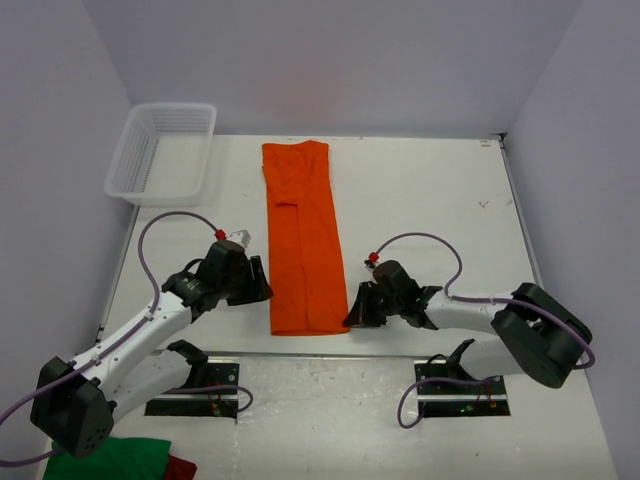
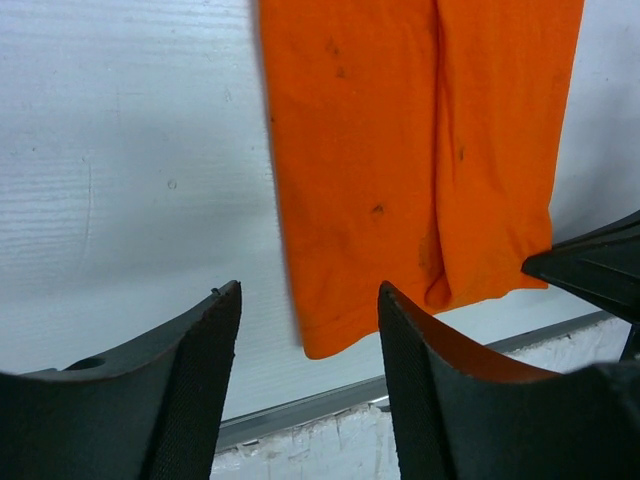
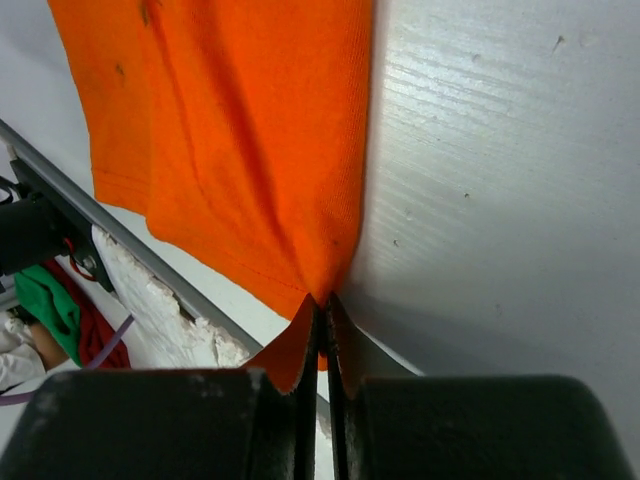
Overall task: Fold and stack the t-shirts
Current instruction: Rotate the tshirt 90 degrees, then grab the bottom of the folded rectangular tshirt with both arms
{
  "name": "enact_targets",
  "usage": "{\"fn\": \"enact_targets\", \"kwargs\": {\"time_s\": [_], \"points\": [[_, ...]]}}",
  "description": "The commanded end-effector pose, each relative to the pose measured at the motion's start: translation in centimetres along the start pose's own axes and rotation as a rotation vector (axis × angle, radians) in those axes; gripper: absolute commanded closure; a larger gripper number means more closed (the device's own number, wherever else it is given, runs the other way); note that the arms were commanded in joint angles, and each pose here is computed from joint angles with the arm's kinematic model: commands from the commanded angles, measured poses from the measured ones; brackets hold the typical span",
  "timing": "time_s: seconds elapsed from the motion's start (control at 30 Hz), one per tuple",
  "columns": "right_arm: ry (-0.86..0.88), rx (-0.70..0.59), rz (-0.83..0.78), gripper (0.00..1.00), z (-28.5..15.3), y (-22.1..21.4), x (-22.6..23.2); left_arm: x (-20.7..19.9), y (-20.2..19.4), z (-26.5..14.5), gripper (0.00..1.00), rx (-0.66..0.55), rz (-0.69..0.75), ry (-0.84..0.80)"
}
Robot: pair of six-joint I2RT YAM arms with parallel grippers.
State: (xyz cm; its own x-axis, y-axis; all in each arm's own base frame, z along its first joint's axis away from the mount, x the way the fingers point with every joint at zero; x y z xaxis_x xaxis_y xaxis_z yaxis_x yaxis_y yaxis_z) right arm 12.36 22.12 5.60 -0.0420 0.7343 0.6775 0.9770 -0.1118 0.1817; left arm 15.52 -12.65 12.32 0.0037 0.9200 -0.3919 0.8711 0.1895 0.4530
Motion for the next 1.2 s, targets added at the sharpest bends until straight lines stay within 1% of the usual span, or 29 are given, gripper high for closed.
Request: {"fn": "enact_targets", "kwargs": {"time_s": [0.0, 0.1, 0.33, 0.43, 0.47, 0.57, 0.63, 0.73, 1.0, 1.17], "points": [[0.009, -0.018, -0.005, 1.0, 0.3, 0.5, 0.2, -0.2, -0.3, 0.0, 0.41, 0.029, -0.037, -0.003], [0.006, -0.007, -0.005, 1.0, 0.5, 0.3, 0.0, 0.0, -1.0, 0.2, 0.36, 0.057, -0.047, 0.006], [0.003, -0.011, -0.016, 1.0, 0.6, 0.4, 0.0, 0.3, -3.2, 0.7, 0.34, 0.148, -0.067, 0.032], [0.005, -0.016, -0.019, 1.0, 0.5, 0.4, -0.1, 0.2, -4.2, 0.9, 0.38, 0.176, -0.098, 0.033], [0.004, -0.015, -0.02, 1.0, 0.5, 0.4, -0.1, 0.1, -4.4, 0.9, 0.41, 0.18, -0.097, 0.031], [0.006, -0.017, -0.024, 1.0, 0.4, 0.3, -0.1, 0.2, -4.8, 1.2, 0.44, 0.188, -0.102, 0.039], [0.011, -0.017, -0.027, 1.0, 0.3, 0.3, -0.1, 0.4, -5.2, 1.5, 0.45, 0.2, -0.115, 0.044], [0.015, -0.021, -0.032, 1.0, 0.2, 0.4, 0.1, -0.1, -5.3, 2.1, 0.46, 0.209, -0.123, 0.01], [0.006, -0.034, -0.038, 1.0, -0.2, 0.3, -0.1, -0.5, -6.1, 3.2, 0.51, 0.253, -0.114, 0.007], [0.006, -0.027, -0.029, 1.0, 0.0, 0.2, -0.3, -0.9, -6.7, 3.5, 0.56, 0.275, -0.111, -0.008]]}}
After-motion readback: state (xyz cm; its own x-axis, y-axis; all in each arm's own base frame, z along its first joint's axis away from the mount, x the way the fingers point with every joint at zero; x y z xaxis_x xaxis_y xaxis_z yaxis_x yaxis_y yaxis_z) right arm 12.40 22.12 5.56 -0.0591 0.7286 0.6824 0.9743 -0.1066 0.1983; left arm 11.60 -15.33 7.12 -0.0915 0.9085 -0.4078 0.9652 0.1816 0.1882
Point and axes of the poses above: each gripper's point midway between its finger pads, its own z axis out along the fingers, its own x axis along the line the jaws close on, y = z × x, the point moved 6 cm from there along -z, back along the fingers, and after that the axes turned 1 degree about z, right-handed, at the moved point
